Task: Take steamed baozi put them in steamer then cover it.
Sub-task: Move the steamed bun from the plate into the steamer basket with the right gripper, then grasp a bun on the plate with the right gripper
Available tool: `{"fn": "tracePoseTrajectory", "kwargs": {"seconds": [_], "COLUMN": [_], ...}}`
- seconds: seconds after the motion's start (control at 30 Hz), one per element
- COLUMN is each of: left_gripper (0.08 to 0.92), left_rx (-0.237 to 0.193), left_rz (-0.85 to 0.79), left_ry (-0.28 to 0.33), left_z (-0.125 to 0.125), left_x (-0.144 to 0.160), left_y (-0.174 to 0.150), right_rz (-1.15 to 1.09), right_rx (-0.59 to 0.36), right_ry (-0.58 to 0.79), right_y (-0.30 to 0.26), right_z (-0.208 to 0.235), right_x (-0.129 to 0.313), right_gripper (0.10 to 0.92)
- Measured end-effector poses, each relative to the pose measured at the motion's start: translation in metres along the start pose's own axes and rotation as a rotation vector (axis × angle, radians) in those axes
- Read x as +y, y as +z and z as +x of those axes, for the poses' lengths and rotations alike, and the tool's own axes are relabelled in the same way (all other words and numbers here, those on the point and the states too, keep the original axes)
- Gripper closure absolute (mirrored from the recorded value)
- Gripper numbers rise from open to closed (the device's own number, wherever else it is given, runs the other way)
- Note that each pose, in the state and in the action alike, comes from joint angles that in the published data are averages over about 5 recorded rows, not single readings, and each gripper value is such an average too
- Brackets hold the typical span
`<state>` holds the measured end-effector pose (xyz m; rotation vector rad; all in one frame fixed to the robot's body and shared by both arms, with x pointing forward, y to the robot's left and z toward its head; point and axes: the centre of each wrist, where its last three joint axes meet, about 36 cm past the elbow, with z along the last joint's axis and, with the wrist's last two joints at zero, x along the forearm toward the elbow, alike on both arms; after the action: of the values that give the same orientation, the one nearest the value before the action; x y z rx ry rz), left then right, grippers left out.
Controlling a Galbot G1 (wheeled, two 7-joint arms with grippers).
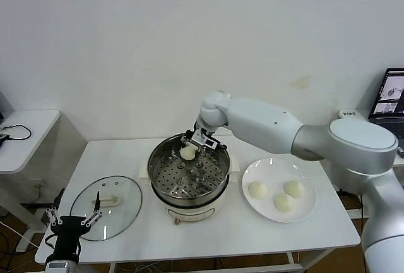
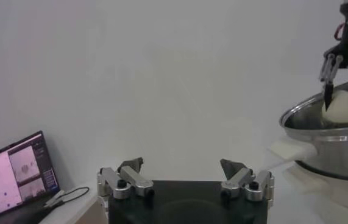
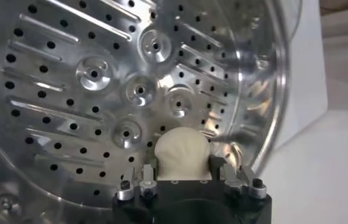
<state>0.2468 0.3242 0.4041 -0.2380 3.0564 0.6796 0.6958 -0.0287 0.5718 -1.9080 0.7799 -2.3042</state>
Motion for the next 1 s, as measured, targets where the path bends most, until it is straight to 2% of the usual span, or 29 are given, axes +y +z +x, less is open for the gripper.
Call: {"fn": "tracePoseTrajectory", "kwargs": {"seconds": [0.13, 0.37, 0.47, 0.77, 1.0], "left_gripper": [0.177, 0.177, 0.177, 0.177, 0.177], "left_rx": [-0.004, -0.008, -0.011, -0.015, -0.01], "left_rz": [0.0, 0.0, 0.0, -0.004, -0.016], "left_ry": [-0.001, -0.003, -0.003, 0.002, 0.011], "left_z": [0.0, 0.001, 0.001, -0.001, -0.005], "left_x": [0.0, 0.001, 0.001, 0.002, 0.004], "left_y": [-0.001, -0.004, -0.005, -0.007, -0.005], "right_rz": [0.024, 0.033, 0.016, -0.178, -0.417], "right_rx": [-0.004, -0.01, -0.013, 0.037, 0.108], "right_ry": [0.002, 0.013, 0.018, 0.018, 0.002], "right_y": [0.002, 0.004, 0.004, 0.004, 0.013], "right_z": [-0.003, 0.004, 0.016, 0.087, 0.147], "right_x": [0.001, -0.001, -0.004, -0.003, 0.046], "right_gripper": [0.44, 0.247, 0.207, 0.199, 0.2]}}
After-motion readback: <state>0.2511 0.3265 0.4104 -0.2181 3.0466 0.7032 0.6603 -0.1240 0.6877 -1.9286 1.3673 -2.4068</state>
